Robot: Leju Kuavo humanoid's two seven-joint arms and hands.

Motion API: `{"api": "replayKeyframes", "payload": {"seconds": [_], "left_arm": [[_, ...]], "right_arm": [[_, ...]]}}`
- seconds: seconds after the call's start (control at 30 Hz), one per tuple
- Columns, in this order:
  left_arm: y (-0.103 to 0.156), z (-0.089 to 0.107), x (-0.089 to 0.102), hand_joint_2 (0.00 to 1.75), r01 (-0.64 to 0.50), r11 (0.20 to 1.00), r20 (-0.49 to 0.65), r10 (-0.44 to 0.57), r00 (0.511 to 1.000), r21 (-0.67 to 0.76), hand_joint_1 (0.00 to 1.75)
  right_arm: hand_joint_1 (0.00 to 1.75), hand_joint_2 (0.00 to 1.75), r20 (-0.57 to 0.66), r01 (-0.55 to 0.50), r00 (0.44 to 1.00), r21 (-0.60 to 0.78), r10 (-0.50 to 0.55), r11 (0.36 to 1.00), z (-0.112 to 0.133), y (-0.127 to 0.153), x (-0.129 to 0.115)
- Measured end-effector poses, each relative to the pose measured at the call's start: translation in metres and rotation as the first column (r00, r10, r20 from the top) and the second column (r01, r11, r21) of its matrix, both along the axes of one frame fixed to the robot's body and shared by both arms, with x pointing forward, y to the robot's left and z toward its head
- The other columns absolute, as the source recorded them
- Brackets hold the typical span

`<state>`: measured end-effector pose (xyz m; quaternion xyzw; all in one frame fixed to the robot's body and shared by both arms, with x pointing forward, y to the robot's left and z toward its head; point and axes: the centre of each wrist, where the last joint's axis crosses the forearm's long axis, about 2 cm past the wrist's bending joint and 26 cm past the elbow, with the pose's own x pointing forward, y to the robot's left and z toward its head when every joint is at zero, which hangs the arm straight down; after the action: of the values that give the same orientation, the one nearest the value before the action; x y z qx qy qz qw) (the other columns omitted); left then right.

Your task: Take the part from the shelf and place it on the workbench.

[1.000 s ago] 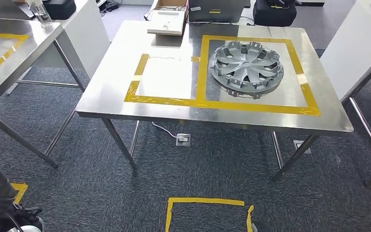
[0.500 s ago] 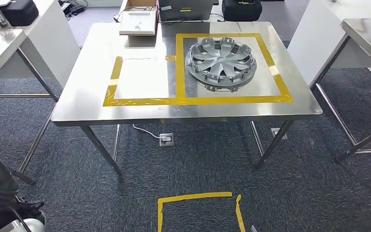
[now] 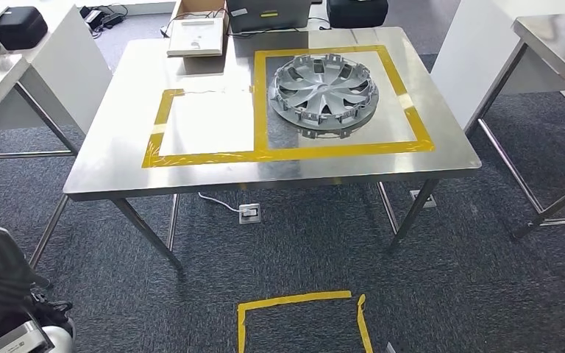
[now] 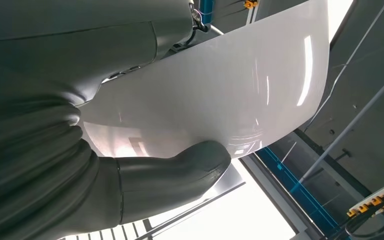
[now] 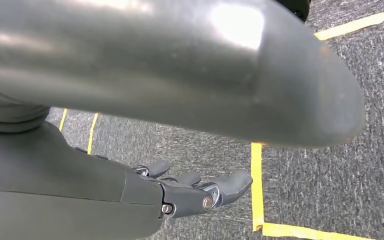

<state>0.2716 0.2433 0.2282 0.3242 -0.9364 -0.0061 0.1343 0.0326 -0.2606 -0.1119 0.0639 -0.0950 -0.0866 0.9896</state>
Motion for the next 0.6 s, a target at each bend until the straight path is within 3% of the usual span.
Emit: {"api": "replayKeyframes", "payload": {"seconds": [0.6], "left_arm": [[0.0068, -0.0067, 0.0033, 1.75, -0.035, 0.999, -0.027, 0.035, 0.999, 0.010, 1.75]], "right_arm": [[0.00, 0.00, 0.003, -0.004, 1.000, 0.003, 0.004, 1.000, 0.0001, 0.0013, 0.0003]]}}
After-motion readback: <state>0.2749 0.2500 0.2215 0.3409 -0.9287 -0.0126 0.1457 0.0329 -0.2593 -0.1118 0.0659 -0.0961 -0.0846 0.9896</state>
